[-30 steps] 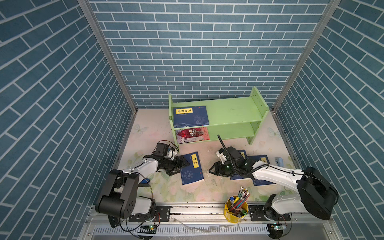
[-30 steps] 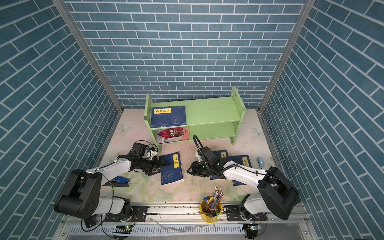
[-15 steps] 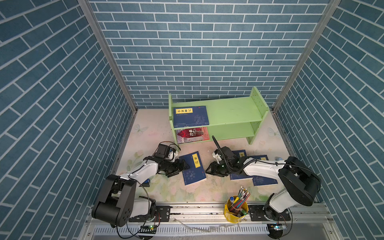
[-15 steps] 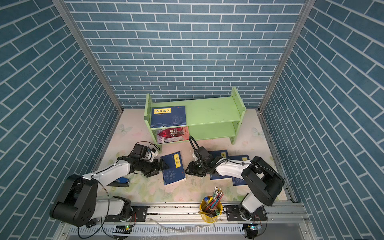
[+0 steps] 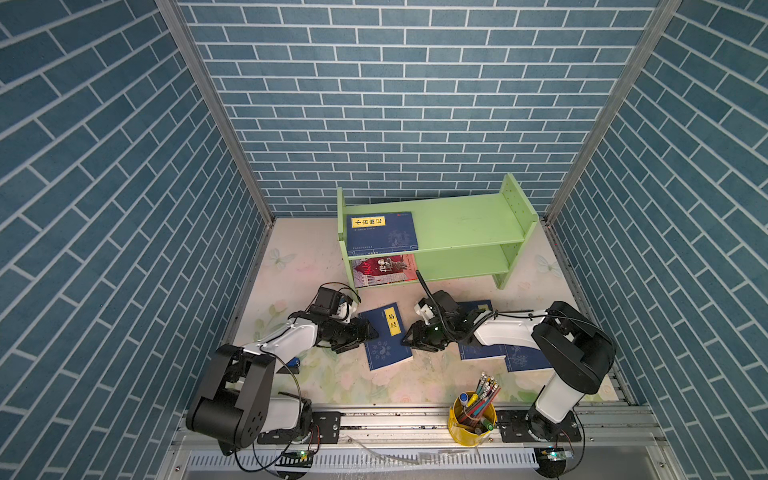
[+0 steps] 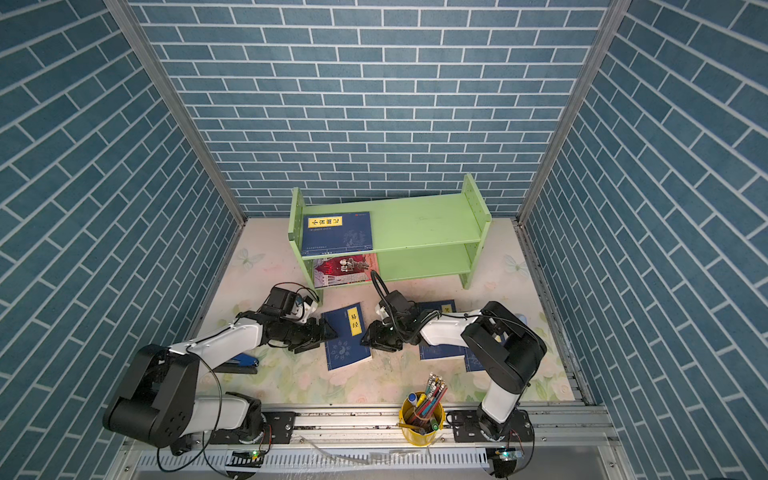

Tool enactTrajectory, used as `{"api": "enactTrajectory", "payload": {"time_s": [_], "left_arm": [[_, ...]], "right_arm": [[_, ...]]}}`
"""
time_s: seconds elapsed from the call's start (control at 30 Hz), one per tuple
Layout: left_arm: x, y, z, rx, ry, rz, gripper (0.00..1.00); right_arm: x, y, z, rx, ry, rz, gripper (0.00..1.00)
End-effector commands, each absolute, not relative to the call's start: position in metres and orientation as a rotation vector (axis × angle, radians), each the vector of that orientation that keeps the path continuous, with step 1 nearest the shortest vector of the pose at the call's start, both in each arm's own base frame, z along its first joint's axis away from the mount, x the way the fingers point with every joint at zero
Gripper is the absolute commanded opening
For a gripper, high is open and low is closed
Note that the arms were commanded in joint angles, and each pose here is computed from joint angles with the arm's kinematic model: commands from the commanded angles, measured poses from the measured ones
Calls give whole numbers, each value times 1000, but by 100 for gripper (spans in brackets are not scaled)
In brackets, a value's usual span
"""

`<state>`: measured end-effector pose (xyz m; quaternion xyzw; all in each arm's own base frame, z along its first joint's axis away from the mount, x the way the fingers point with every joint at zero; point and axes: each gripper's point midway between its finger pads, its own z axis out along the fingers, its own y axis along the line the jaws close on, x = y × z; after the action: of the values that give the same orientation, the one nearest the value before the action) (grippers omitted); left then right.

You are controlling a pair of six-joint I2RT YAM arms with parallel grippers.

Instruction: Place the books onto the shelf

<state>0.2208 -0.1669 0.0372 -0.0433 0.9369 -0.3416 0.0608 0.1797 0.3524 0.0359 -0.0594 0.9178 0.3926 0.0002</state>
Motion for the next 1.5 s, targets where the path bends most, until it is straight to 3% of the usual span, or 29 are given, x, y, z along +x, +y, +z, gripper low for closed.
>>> {"api": "enactTrajectory", "payload": {"time_s": [0.0, 0.17, 0.4, 0.6, 0.87, 1.2, 1.47], "left_arm": [[190, -160, 4, -130, 2983, -936, 83], [185, -179, 8, 9, 2980, -981, 82], [182, -173, 7, -9, 2991, -936, 82], [186, -184, 18, -39, 2934, -1045, 80], [198, -203, 43, -106, 2830, -1241, 54], [194, -206, 61, -134, 2806, -1301, 12], [193, -210, 83, -115, 2730, -1381, 4]], "right_arm": [[172, 364, 40, -213, 2898, 1295, 47], [166, 371, 38, -238, 2910, 1306, 41], [170, 369, 38, -191, 2874, 1298, 31], [172, 373, 42, -149, 2828, 1371, 23], [171, 370, 40, -129, 2832, 1372, 23], [173, 358, 46, -64, 2818, 1327, 46], [174, 355, 68, 28, 2746, 1450, 52]]}}
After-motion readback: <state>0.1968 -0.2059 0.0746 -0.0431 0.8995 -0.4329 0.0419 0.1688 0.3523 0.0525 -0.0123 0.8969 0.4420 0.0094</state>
